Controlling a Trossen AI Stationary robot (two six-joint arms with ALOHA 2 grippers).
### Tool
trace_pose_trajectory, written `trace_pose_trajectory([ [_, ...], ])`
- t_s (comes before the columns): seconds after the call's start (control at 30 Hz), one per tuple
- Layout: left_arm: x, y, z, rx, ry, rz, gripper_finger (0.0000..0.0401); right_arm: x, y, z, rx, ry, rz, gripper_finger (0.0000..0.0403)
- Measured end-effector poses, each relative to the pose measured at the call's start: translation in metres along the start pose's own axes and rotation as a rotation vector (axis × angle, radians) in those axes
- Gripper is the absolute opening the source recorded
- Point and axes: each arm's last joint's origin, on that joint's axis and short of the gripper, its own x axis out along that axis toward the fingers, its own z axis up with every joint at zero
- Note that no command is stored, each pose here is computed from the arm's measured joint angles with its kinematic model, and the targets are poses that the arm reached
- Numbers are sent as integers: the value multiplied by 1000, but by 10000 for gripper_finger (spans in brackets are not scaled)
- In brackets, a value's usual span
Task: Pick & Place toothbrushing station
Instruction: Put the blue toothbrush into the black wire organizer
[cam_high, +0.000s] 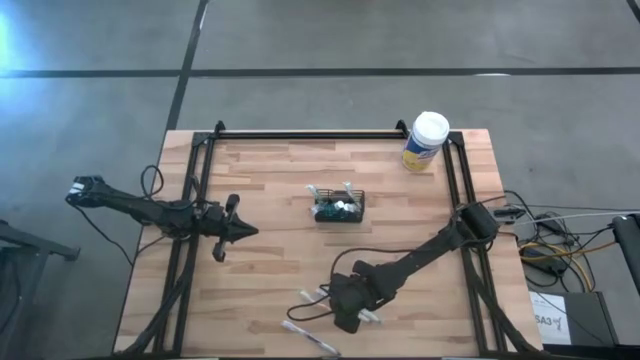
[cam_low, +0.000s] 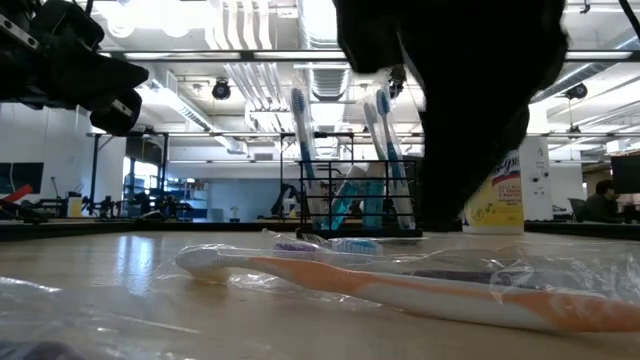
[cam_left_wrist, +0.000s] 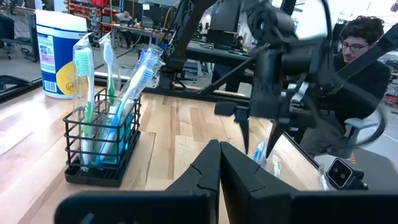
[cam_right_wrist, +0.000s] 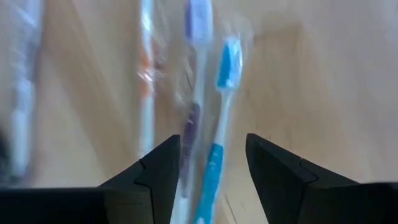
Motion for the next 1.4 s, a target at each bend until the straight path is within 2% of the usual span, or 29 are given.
trace_pose_trajectory([
  [0.1, 0, 0, 0, 0, 2, 0, 10, 16, -2, -5, -4, 46, -25, 180],
  [0.23, 0, 0, 0, 0, 3, 0, 13, 22, -3, -6, -11, 59, -44, 180],
  [0.47, 0, 0, -1, 1, 8, 1, 8, 16, -5, -4, -40, 47, -50, 162],
  [0.6, 0, 0, -1, 0, 8, 2, 12, 12, -7, -5, -68, 58, -64, 131],
  [0.97, 0, 0, -1, 0, 8, 1, 10, 7, -8, -3, -133, 49, -66, 14],
  [1.13, 0, 0, -1, 1, 8, 0, 14, -22, -10, 4, -162, -72, -101, 8],
  [1.4, 0, 0, -1, 1, 8, 1, 13, -115, -9, 2, -242, -396, -66, 8],
])
